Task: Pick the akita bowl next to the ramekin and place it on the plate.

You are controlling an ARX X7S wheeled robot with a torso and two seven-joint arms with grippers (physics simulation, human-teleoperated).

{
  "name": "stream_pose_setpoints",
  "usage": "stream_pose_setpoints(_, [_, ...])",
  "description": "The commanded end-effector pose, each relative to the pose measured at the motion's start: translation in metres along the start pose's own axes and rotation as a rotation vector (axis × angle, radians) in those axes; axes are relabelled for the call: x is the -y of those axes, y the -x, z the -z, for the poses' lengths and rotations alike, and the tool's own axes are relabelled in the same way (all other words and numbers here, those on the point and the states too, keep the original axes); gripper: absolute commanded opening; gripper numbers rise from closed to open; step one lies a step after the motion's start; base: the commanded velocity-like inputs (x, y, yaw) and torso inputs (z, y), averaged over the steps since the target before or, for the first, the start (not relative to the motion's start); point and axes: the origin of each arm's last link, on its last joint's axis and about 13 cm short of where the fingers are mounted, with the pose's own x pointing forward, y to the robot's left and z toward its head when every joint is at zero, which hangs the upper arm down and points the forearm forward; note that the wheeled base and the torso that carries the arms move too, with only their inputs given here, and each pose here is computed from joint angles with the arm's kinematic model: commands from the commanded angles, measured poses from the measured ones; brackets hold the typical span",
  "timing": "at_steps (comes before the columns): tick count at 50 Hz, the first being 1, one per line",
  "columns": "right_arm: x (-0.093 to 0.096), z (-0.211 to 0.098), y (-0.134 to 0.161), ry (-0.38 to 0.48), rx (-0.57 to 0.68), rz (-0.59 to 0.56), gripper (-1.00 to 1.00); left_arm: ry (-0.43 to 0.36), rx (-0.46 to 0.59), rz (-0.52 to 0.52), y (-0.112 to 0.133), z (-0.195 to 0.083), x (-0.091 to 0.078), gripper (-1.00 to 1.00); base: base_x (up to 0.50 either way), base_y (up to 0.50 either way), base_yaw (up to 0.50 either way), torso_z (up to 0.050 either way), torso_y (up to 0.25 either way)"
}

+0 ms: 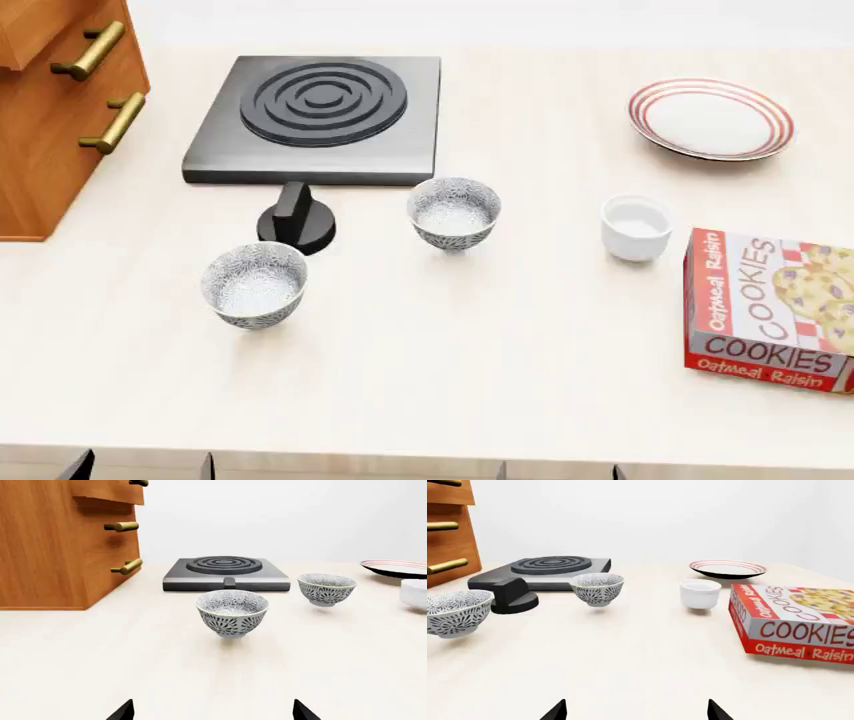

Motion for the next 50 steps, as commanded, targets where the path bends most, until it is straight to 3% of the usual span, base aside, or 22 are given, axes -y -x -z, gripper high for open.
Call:
stream_pose_setpoints(1, [-0.0006, -0.0004, 0.0004, 0.0, 0.0, 0.003, 1.0, -0.001, -0.008, 0.005, -0.0003, 0.0007, 0.0003, 1.0, 0.0, 0.0, 0.0, 0.0, 0.0])
stream_pose_setpoints(5, [-0.0008, -0.0005, 0.0006, -0.007, 0.002, 0.006, 1.0, 0.018, -0.022, -0.007, -0.0011, 0.0013, -0.0013, 1.0, 0.0, 0.0, 0.0, 0.0, 0.0])
stream_pose_setpoints(8, [0.0049, -0.0041, 0.0015, -0.152, 0.032, 0.029, 1.0, 0.019, -0.022, -0.005, -0.0012, 0.0012, -0.0013, 1.0, 0.0, 0.0, 0.0, 0.0, 0.0])
stream_pose_setpoints(9, [0.0064, -0.0035, 0.0013, -0.163, 0.027, 0.046, 1.0, 0.019, -0.022, -0.005, -0.0012, 0.0011, -0.0013, 1.0, 0.0, 0.0, 0.0, 0.0, 0.0])
stream_pose_setpoints(12, [-0.0012, 0.0009, 0.0001, -0.019, -0.005, 0.011, 1.0, 0.019, -0.023, -0.004, -0.0016, 0.0011, -0.0012, 1.0, 0.0, 0.0, 0.0, 0.0, 0.0])
stream_pose_setpoints(29, [0.0002, 0.0001, -0.0003, -0.043, 0.003, 0.011, 1.0, 0.0, -0.013, -0.003, -0.0008, 0.0004, -0.0007, 1.0, 0.0, 0.0, 0.0, 0.0, 0.0])
stream_pose_setpoints(44, [-0.001, -0.0017, 0.0004, -0.012, 0.008, 0.009, 1.0, 0.037, 0.003, -0.005, 0.0001, 0.0004, -0.004, 1.0, 0.0, 0.0, 0.0, 0.0, 0.0])
stream_pose_setpoints(50, [-0.0002, -0.0071, 0.0017, -0.016, 0.017, 0.01, 1.0, 0.009, 0.028, 0.005, 0.0032, -0.0024, -0.0034, 1.0, 0.0, 0.0, 0.0, 0.0, 0.0])
